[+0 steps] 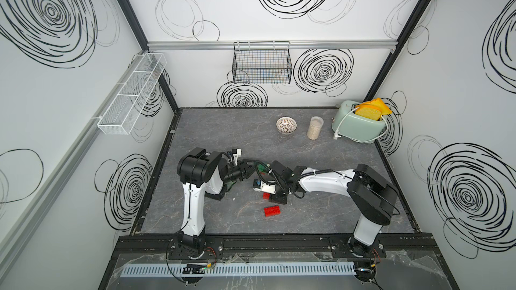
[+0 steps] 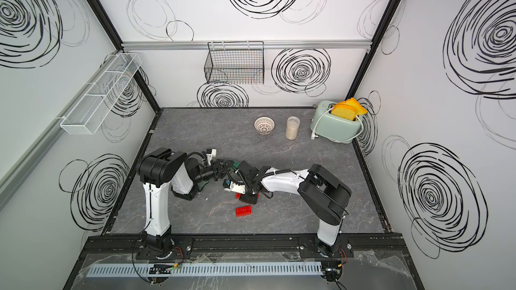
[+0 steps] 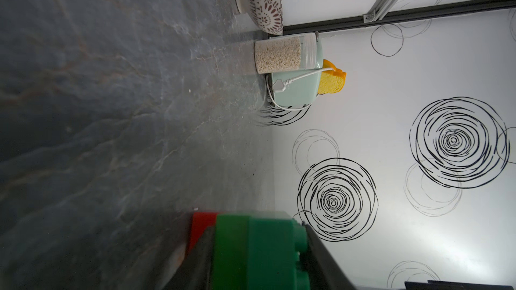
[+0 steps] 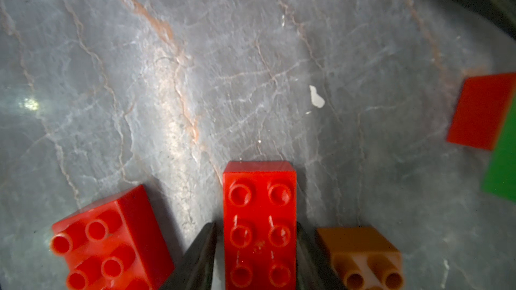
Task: Assemble a heart with lego
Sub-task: Pick up the lego brick from the center of the board.
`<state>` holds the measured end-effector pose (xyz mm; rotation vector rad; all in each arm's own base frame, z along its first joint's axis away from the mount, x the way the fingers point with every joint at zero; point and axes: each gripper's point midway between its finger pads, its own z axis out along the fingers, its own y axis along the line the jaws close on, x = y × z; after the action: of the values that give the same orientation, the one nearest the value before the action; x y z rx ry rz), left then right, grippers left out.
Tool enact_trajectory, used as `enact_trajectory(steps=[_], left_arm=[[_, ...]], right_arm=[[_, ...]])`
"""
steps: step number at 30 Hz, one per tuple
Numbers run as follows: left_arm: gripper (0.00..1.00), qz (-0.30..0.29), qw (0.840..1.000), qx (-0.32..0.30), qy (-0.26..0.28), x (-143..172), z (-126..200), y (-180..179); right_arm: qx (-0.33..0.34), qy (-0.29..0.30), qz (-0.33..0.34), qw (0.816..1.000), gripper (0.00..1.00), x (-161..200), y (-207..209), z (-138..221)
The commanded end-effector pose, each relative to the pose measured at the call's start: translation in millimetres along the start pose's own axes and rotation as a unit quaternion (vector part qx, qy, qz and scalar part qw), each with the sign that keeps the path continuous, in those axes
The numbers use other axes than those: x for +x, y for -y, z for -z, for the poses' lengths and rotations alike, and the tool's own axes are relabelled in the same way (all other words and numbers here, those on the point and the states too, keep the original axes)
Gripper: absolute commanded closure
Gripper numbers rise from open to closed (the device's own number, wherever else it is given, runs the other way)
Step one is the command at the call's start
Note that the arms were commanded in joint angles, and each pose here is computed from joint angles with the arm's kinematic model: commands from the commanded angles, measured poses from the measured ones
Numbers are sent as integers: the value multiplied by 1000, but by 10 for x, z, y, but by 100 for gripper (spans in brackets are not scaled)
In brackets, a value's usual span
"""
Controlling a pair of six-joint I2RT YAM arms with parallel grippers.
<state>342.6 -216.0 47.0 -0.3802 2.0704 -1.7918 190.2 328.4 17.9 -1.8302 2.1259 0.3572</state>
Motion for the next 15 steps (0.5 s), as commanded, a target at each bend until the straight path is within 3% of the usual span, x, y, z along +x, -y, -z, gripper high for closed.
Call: enact_trajectory(steps=[1,9,15], left_arm=[[69,-32,999,37,2,14,-8,184],[62,-32,999,43,-2,56,-31,232],[46,-31,998,54,3,47,-13,290]], right_arm=[[-1,-4,1,1000,60,27,2,39],[8,3,1,1000,73,-17,37,140],[7,42,-3,999,77,-205,98,478]])
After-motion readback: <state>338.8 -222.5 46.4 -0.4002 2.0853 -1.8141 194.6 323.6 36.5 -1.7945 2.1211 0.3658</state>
